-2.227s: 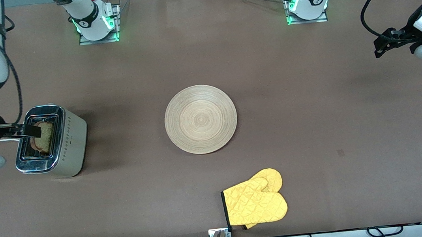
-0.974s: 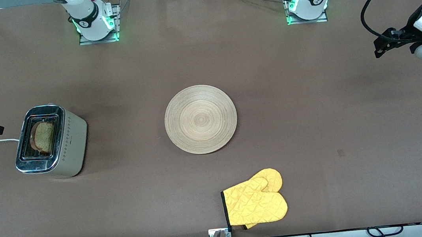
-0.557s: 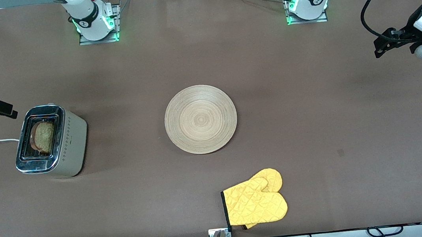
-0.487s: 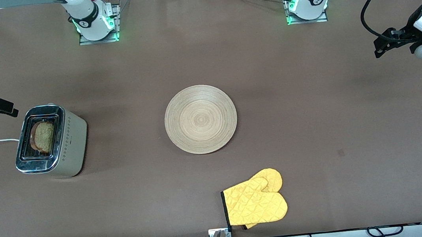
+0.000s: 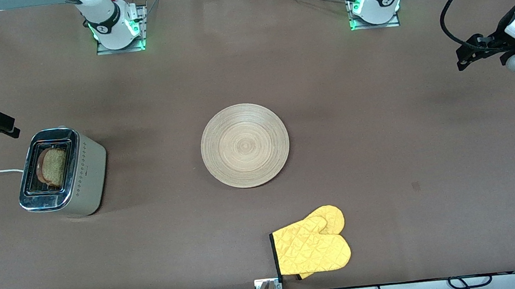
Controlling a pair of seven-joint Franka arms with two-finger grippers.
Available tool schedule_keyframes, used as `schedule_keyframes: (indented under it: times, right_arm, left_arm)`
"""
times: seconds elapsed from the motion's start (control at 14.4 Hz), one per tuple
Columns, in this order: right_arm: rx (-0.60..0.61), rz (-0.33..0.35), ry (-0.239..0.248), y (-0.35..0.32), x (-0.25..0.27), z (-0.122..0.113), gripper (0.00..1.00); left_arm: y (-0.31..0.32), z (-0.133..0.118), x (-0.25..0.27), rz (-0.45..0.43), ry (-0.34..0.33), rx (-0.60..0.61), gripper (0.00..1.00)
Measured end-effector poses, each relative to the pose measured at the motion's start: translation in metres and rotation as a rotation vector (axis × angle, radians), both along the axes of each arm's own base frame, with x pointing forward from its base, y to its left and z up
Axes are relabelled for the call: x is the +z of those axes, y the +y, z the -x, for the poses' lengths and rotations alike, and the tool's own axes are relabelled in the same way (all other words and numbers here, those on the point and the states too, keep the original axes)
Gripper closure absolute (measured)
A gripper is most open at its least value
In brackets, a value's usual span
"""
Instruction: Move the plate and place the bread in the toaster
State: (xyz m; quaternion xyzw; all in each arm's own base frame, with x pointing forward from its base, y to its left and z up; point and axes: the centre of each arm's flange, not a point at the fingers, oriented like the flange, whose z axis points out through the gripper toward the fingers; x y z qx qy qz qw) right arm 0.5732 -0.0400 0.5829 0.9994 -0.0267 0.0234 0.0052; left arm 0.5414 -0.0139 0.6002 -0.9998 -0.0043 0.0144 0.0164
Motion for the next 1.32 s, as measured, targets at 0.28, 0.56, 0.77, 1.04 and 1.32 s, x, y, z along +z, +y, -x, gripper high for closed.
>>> schedule_keyframes:
  times: [0.28,0.56,0.77,1.04,1.32]
  right_arm:
    - [0.008,-0.001,0.017,0.0013,-0.0015,0.0016,0.0]
    - [0.017,-0.002,0.038,0.0064,-0.002,0.0039,0.0]
    - [0.016,-0.002,0.037,0.0061,-0.0013,0.0039,0.0]
    - [0.016,-0.002,0.039,0.0059,-0.0006,0.0044,0.0]
    - [0.015,-0.003,0.042,0.006,0.0047,0.0087,0.0]
  left_arm:
    - [0.0,0.0,0.0,0.0,0.0,0.0,0.0]
    - [0.0,0.0,0.0,0.0,0.0,0.0,0.0]
    - [0.0,0.0,0.0,0.0,0.0,0.0,0.0]
    - [0.0,0.0,0.0,0.0,0.0,0.0,0.0]
    - [0.0,0.0,0.0,0.0,0.0,0.0,0.0]
